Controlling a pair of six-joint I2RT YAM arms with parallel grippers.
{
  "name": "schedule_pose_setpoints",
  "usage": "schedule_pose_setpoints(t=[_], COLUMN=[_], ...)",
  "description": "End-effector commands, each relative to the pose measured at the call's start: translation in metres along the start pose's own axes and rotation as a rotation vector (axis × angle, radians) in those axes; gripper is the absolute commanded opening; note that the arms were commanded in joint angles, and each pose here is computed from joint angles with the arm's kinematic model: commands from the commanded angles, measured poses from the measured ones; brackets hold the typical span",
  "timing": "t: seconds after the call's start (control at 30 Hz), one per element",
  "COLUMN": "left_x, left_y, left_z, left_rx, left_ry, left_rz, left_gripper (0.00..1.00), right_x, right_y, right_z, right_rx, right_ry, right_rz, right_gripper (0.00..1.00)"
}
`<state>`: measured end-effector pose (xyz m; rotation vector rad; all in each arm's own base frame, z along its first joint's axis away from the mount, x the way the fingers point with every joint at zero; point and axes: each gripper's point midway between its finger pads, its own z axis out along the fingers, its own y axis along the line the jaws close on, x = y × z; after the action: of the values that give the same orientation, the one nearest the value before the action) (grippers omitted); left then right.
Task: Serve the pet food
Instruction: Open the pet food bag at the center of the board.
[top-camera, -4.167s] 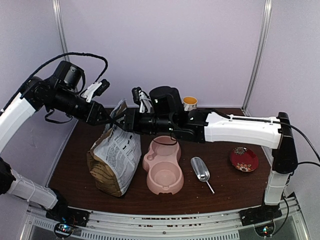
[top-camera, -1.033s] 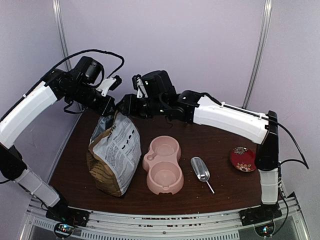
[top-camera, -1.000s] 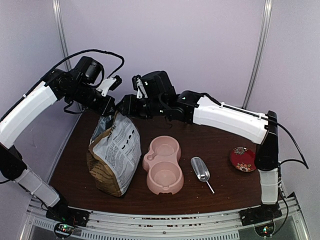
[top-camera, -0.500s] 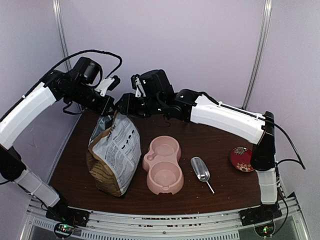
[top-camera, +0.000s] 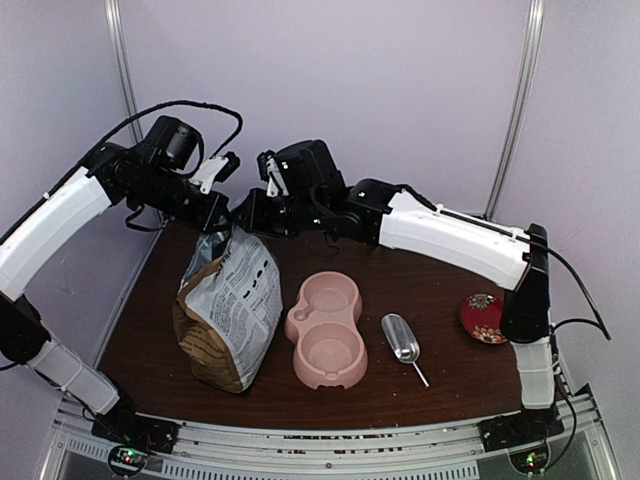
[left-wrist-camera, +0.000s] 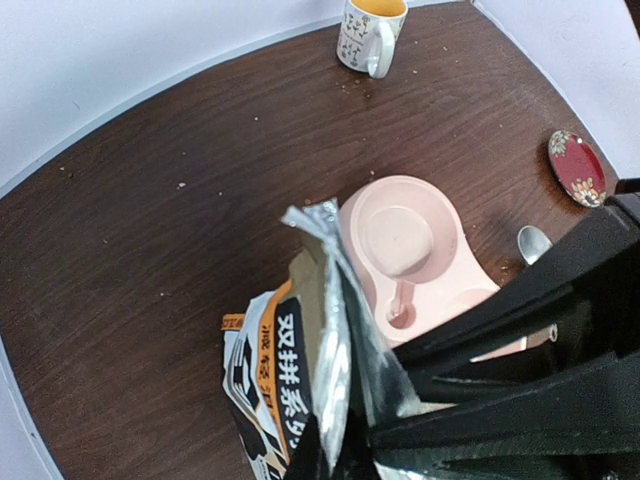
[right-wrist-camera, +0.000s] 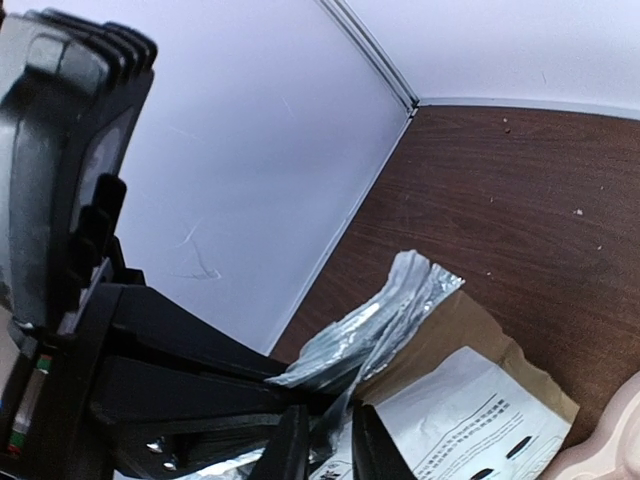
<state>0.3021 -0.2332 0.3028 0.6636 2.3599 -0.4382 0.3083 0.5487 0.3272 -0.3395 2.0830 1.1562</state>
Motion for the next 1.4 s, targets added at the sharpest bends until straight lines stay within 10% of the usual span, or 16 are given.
schedule_pose_setpoints(t=[0.0,0.6,0.93,1.17,1.37], left_x=[-0.014,-0.014,-0.015,-0.002,0.008], left_y=[-0.020,0.016,0.002,0.005,0.010], left_z=[-0.011,-0.035,-0.036,-0.038,-0.049], left_rx=[0.090,-0.134,-0.052,-0.067,-0.096], left_ry=[-0.078,-0.068,-0.072,-0.057,-0.063], left_rz=[0.020,0.061,0.068,0.081,0.081], left_gripper=[0.00,0.00,0.00,0.08,0.30], right_x=[0.015,-0.017,-0.019,-0.015,-0.006], right_y=[-0.009,-0.046,-0.021,0.006,0.018], right_z=[0.006,-0.073,-0.069,-0.057,-0.044], right_rx=[0.054,0.361,0.239,0.121,0.084], right_ry=[0.034,0.012,0.012,0.015,0.027], right_rz=[-0.029,-0.217,-0.193,-0.148,-0.117], right_gripper=[0.10,0.00,0.01,0.42,0.56])
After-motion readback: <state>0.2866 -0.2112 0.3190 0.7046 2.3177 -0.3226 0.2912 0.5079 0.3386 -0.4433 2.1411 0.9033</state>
